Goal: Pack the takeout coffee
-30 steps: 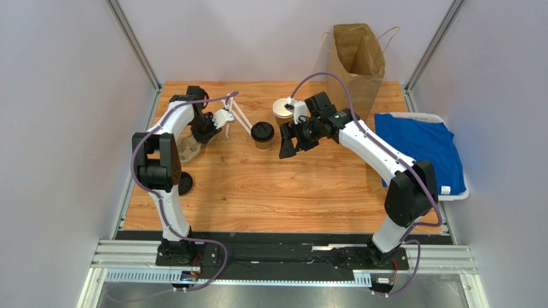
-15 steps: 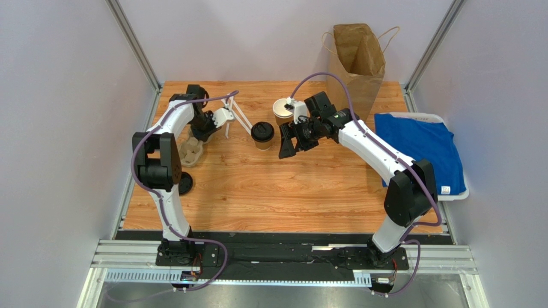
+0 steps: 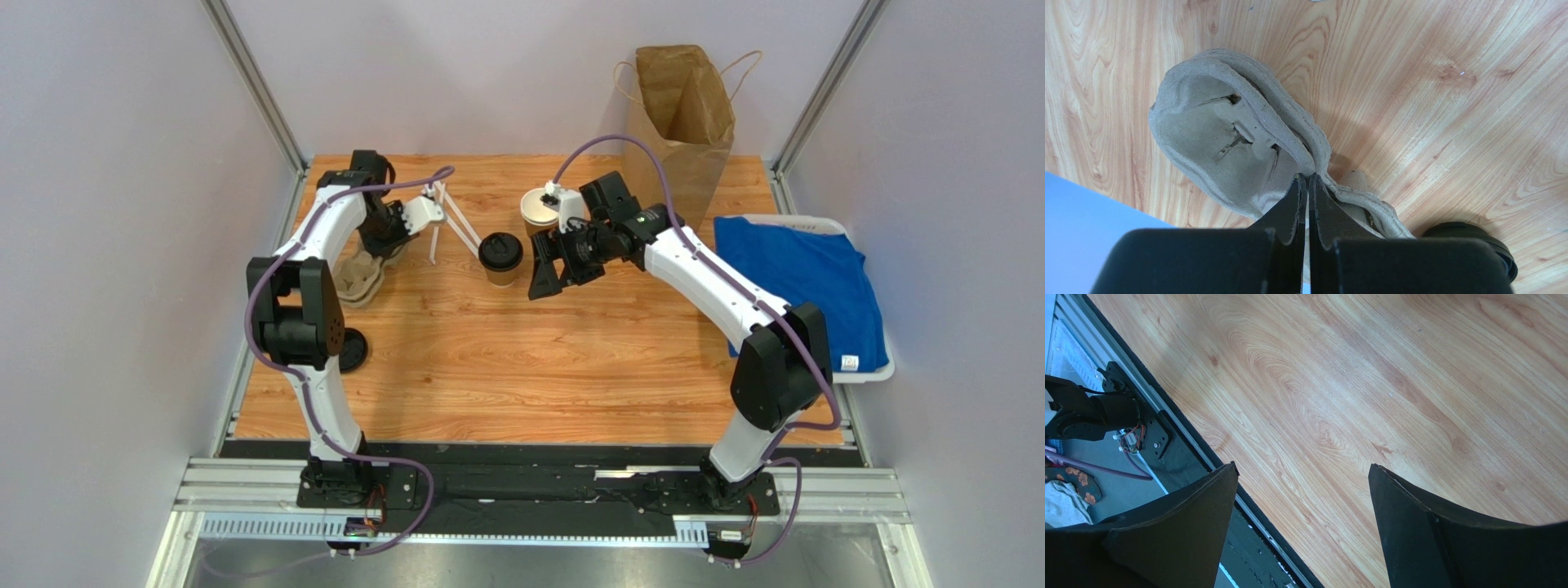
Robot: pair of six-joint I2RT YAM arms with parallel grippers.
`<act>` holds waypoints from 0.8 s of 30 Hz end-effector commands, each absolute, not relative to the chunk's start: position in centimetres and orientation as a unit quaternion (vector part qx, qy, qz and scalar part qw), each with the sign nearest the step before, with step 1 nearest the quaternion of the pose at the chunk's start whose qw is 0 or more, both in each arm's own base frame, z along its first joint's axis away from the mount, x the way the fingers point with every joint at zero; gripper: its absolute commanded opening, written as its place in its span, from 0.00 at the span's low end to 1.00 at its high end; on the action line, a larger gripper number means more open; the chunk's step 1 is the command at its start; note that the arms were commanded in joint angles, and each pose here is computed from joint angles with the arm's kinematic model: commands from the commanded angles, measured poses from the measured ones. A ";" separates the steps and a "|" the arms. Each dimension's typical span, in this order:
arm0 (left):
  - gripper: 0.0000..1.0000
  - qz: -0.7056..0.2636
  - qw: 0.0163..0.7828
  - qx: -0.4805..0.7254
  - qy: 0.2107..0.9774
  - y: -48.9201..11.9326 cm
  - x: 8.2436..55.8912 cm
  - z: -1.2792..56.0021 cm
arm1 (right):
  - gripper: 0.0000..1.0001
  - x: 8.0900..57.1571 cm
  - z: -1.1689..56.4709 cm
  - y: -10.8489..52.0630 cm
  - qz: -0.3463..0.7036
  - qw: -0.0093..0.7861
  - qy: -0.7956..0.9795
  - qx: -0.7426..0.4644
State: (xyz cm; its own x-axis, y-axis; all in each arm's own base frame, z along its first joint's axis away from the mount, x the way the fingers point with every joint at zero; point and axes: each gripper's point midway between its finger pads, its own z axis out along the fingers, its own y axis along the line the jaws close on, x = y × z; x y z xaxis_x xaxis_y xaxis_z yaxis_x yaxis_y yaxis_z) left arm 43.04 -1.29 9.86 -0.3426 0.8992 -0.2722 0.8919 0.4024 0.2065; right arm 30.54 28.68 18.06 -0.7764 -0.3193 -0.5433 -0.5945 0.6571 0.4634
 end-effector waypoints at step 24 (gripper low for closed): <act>0.00 0.153 0.254 0.521 0.801 0.5 44.2 13.0 | 0.83 31.9 19.9 30.2 0.354 0.228 0.872 -0.249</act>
State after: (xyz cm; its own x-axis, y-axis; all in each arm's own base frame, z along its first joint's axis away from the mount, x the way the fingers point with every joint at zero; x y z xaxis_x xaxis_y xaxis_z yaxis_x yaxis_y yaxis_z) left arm 43.76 0.96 12.13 -0.3625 0.8999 -0.2426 0.7894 0.4348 0.4333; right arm 30.97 29.53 18.23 -0.7917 -0.3014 -0.5314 -0.5793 0.6465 0.4964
